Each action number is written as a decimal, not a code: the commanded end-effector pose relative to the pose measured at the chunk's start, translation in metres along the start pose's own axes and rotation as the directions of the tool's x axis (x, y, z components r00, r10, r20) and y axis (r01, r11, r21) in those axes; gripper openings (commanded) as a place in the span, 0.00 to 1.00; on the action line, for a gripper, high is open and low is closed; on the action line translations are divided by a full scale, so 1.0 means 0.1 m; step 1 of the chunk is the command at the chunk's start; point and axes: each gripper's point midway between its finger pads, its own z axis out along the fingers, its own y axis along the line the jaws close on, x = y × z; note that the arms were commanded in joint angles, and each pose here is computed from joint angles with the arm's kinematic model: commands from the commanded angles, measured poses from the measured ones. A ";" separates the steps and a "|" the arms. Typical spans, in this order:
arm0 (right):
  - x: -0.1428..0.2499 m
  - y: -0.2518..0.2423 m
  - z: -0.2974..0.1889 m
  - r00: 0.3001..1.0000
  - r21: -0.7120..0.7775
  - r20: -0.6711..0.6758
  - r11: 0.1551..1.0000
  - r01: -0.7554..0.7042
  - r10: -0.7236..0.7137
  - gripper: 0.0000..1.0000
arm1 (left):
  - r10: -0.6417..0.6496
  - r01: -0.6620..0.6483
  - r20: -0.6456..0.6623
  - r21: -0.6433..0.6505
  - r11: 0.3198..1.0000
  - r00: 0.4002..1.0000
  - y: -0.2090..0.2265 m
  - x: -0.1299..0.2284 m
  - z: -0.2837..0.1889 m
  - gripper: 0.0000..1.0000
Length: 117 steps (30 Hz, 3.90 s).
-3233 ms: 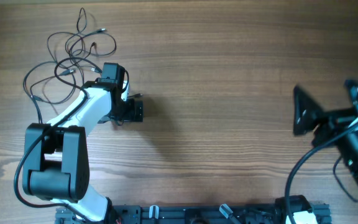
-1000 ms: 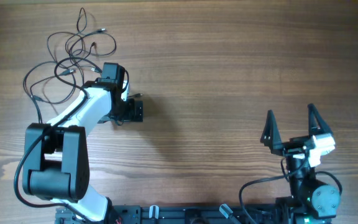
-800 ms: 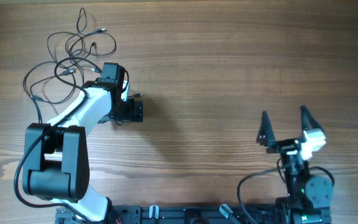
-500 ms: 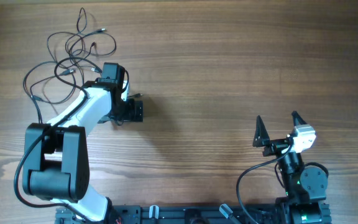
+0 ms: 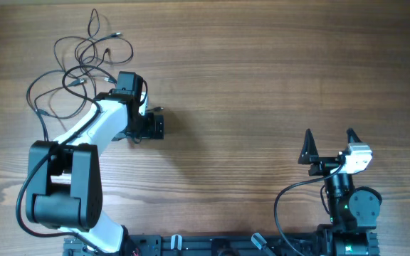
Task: Untangle cables
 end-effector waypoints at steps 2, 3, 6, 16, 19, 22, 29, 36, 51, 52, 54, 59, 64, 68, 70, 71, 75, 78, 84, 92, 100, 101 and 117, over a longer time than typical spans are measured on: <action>-0.03 -0.01 -0.01 1.000 0.007 0.012 1.000 -0.001 0.001 1.00 | 0.007 -0.007 -0.028 0.006 1.000 1.000 -0.01 0.06 0.07 1.00; -0.03 -0.02 -0.01 1.000 0.008 0.013 1.000 -0.001 0.001 1.00 | 0.007 -0.007 -0.028 0.006 1.000 1.000 -0.01 0.06 0.07 1.00; -0.03 -0.02 -0.01 1.000 0.008 0.012 1.000 -0.001 0.001 1.00 | 0.007 -0.007 -0.028 0.006 1.000 1.000 -0.01 0.06 0.07 1.00; -0.03 -0.01 -0.01 1.000 0.007 0.013 1.000 0.000 0.000 1.00 | 0.007 -0.007 -0.028 0.006 1.000 1.000 -0.01 0.06 0.07 1.00; -0.03 -0.02 -0.01 1.000 0.008 0.013 1.000 0.008 -0.008 1.00 | 0.007 -0.007 -0.028 0.006 1.000 1.000 -0.01 0.06 0.07 1.00; -0.02 0.02 -0.01 0.998 -0.007 0.011 0.998 0.056 -0.056 1.00 | 0.007 -0.007 -0.028 0.006 1.000 1.000 -0.01 0.06 0.07 1.00; -0.01 0.10 -0.01 0.986 -0.044 0.014 0.985 0.164 -0.164 1.00 | 0.007 -0.007 -0.028 0.006 1.000 1.000 0.00 0.06 0.07 1.00; -0.01 0.09 -0.01 0.989 -0.039 0.014 0.988 0.150 -0.150 1.00 | 0.007 -0.007 -0.028 0.006 1.000 1.000 -0.01 0.06 0.07 1.00; -0.01 0.09 -0.01 0.989 -0.040 0.014 0.988 0.150 -0.150 1.00 | 0.007 -0.007 -0.028 0.006 1.000 1.000 -0.01 0.06 0.07 1.00; -0.01 0.09 -0.01 0.989 -0.040 0.014 0.988 0.150 -0.149 1.00 | 0.007 -0.007 -0.028 0.006 1.000 1.000 -0.01 0.06 0.07 1.00; -0.01 0.09 -0.01 0.989 -0.040 0.014 0.988 0.150 -0.150 1.00 | 0.007 -0.007 -0.028 0.006 1.000 1.000 -0.01 0.06 0.07 1.00; -0.01 0.09 -0.01 0.989 -0.039 0.014 0.988 0.150 -0.150 1.00 | 0.006 -0.005 -0.029 0.009 1.000 1.000 -0.01 0.06 0.07 1.00; -0.01 0.09 -0.01 0.989 -0.040 0.014 0.988 0.150 -0.150 1.00 | -0.003 0.003 -0.029 0.008 1.000 1.000 0.02 0.05 0.07 1.00; -0.01 0.09 -0.01 0.989 -0.040 0.014 0.988 0.151 -0.150 1.00 | 0.000 0.000 -0.033 0.008 1.000 0.999 0.01 0.06 0.08 1.00; -0.01 0.09 -0.01 0.989 -0.040 0.014 0.988 0.150 -0.150 1.00 | -0.001 0.001 -0.032 0.008 1.000 0.999 0.01 0.06 0.08 1.00; -0.01 0.09 -0.01 0.989 -0.039 0.014 0.988 0.150 -0.150 1.00 | -0.001 0.001 -0.032 0.008 1.000 0.999 0.01 0.06 0.08 1.00; -0.01 0.09 -0.01 0.989 -0.039 0.014 0.988 0.150 -0.150 1.00 | 0.000 0.000 -0.018 0.010 1.000 1.000 0.01 0.04 0.04 1.00; -0.01 0.09 -0.01 0.989 -0.039 0.014 0.988 0.150 -0.150 1.00 | 0.000 -0.001 0.033 0.016 1.000 0.999 0.00 -0.03 -0.11 1.00; -0.01 0.09 -0.01 0.989 -0.040 0.014 0.988 0.150 -0.149 1.00 | -0.001 -0.005 0.166 0.032 0.999 0.986 -0.02 -0.19 -0.50 1.00; -0.01 0.09 -0.01 0.989 -0.040 0.014 0.988 0.150 -0.150 1.00 | -0.010 -0.017 0.454 0.056 0.998 0.891 -0.06 -0.60 -0.77 1.00; -0.01 0.09 -0.01 0.989 -0.040 0.014 0.988 0.150 -0.150 1.00 | -0.019 -0.024 0.580 0.066 0.998 0.815 -0.04 -0.55 -0.67 1.00; -0.01 0.09 -0.01 0.989 -0.040 0.014 0.988 0.150 -0.150 1.00 | -0.020 -0.024 0.586 0.067 0.997 0.810 -0.03 -0.51 -0.63 1.00; -0.01 0.09 -0.01 0.989 -0.040 0.014 0.988 0.151 -0.150 1.00 | -0.028 -0.022 0.587 0.079 0.997 0.809 0.08 0.48 0.12 1.00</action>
